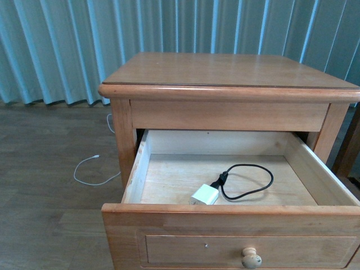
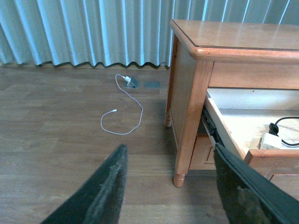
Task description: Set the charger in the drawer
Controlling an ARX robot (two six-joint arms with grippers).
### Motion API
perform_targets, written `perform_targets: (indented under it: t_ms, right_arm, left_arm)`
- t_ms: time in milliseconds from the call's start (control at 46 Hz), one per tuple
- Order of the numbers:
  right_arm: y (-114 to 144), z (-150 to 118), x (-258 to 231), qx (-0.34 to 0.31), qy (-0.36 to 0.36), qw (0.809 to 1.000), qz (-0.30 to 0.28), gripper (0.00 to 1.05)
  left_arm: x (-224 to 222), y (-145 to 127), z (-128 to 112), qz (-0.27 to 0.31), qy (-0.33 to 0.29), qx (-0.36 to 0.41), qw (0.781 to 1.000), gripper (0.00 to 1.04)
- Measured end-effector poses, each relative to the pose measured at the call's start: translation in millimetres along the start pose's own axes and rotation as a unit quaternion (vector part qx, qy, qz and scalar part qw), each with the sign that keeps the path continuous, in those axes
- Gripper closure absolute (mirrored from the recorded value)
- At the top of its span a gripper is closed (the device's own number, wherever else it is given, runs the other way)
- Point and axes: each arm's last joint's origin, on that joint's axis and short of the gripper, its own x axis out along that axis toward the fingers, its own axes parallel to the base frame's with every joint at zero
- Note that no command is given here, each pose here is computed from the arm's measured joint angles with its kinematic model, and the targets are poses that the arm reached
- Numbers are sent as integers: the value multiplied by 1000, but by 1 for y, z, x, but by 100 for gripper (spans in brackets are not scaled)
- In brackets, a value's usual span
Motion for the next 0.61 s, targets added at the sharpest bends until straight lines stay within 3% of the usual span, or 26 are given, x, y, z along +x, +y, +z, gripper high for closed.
perform_targets:
  t_ms: [261,609]
  right_arm:
    - [9,1,21,43,147,988,35,8]
    - [39,1,69,58,214,974,44,8]
  left_arm:
    - [0,0,0,0,0,0,1000,5]
    - [0,0,0,0,0,0,1000,6]
